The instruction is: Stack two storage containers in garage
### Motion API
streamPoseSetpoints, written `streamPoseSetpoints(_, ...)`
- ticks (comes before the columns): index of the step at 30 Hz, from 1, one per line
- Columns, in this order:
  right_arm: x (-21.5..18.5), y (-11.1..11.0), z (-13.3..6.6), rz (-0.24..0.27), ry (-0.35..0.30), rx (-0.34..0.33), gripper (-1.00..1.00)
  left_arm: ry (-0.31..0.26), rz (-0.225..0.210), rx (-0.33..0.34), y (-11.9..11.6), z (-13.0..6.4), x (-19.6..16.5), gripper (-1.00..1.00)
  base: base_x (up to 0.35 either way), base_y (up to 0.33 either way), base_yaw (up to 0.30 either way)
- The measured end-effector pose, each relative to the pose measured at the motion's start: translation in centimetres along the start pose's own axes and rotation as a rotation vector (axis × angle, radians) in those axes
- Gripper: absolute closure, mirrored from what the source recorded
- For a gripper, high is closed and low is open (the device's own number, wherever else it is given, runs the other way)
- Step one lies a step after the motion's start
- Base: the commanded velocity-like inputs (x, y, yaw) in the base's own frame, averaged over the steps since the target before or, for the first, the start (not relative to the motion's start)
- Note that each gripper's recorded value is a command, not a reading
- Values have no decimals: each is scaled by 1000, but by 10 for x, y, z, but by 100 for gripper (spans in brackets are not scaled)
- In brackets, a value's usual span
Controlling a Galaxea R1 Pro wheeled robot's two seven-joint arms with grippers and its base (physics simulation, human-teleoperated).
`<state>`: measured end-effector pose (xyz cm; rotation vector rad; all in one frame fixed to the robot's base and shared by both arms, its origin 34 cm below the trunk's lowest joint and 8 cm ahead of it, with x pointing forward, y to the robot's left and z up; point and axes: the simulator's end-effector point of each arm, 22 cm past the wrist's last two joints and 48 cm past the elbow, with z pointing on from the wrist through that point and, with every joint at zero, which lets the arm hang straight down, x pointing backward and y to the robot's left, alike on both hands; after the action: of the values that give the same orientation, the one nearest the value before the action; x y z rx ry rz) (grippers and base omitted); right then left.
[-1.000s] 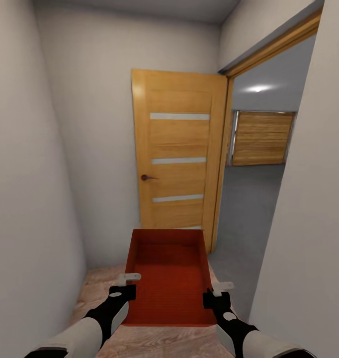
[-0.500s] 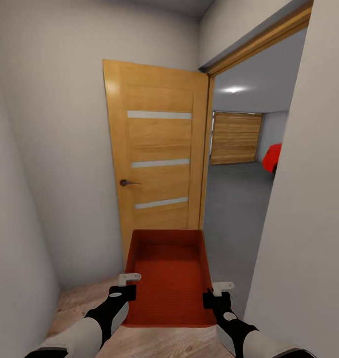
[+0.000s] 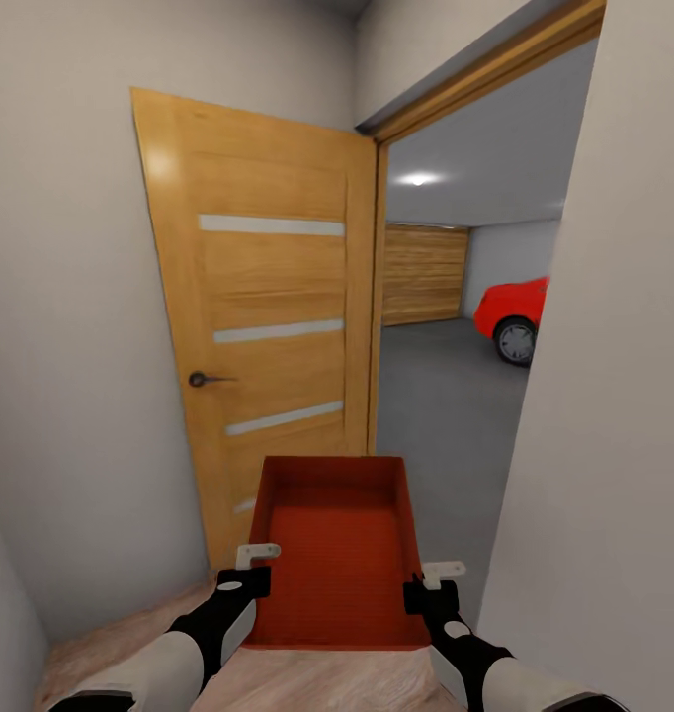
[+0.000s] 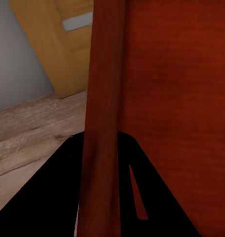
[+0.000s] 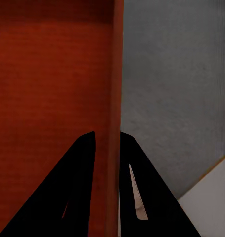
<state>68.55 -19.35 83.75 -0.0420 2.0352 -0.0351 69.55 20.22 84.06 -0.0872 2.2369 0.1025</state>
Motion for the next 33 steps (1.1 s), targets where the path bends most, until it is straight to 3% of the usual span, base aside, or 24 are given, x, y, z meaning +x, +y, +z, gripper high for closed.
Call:
streamPoseSetpoints(12,0,0,0,-1,1,0,100,1,0,0,0,0,0,100,314,183,-282)
streamPoseSetpoints(22,0,0,0,0,1,0,100,0,0,-1,0,0,0,100,287,240,-78)
streamPoseSetpoints(33,-3,0,0,-2,-9,0,100,-9,-6,0,0,0,-2,100,259,218,-258)
